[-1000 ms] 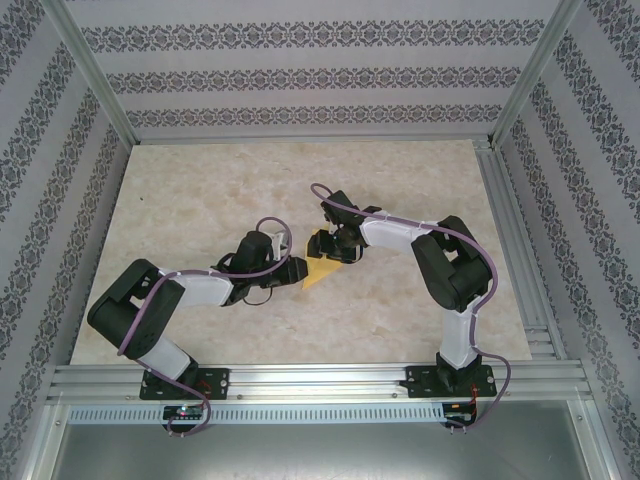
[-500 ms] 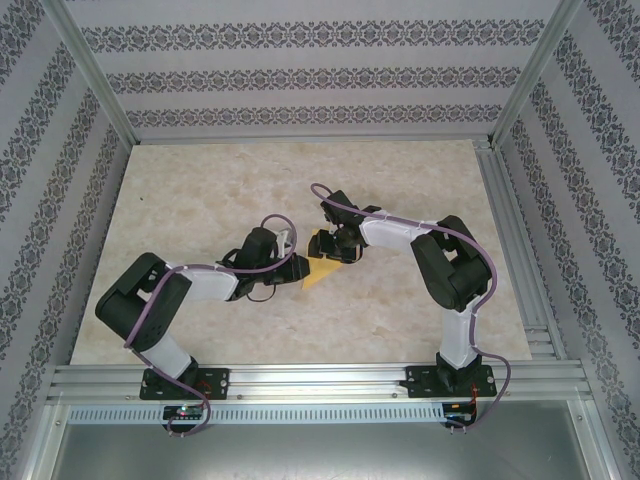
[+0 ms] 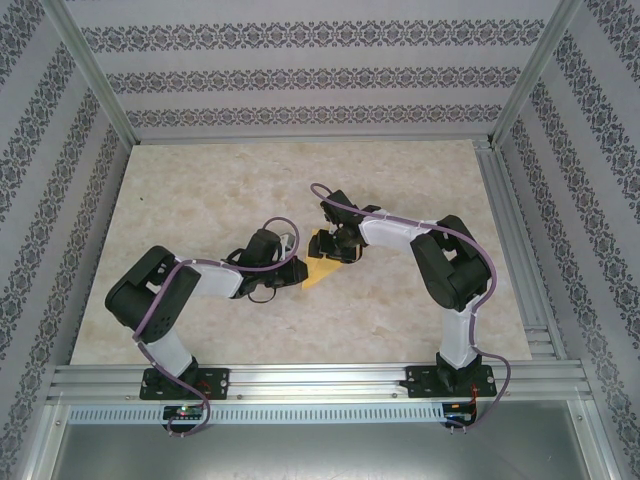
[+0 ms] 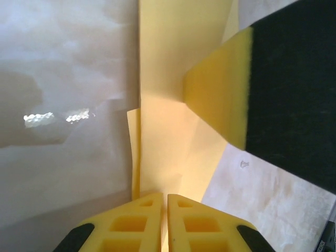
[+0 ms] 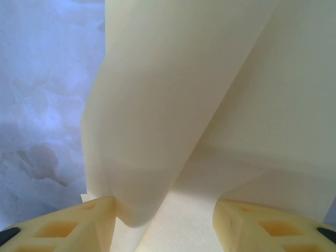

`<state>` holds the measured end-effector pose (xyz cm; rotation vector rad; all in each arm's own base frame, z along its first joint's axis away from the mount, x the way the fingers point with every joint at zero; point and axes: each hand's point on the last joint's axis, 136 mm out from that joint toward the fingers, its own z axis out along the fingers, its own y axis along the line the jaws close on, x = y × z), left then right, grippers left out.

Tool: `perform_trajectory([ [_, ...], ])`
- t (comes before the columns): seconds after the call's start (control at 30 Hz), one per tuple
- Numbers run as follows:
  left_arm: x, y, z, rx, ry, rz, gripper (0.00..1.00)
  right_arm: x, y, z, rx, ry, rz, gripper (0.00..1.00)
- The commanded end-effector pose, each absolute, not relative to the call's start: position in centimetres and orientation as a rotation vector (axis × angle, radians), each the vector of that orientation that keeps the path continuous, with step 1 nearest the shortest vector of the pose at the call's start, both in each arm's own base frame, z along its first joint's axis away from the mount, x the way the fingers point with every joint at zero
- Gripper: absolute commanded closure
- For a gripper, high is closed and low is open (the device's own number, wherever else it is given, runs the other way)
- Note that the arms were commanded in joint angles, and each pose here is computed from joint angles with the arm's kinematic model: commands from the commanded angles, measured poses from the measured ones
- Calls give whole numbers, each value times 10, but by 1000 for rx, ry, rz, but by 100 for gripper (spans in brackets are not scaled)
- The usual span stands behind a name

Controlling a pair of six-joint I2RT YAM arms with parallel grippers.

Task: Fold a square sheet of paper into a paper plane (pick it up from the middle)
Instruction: Fourth fold the wing at the center of the table.

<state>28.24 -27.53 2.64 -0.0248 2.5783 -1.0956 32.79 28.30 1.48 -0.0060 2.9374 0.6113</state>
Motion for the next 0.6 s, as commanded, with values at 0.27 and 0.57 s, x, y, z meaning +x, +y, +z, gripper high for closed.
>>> perform_trajectory([
  [0.27,291,-269,53,-82,2491,-1121,81,297,220,-56,68,3132,174,44],
  [0.57,298,-249,61,-182,2442,-1058,79,294,224,-59,-15,3152,190,41],
])
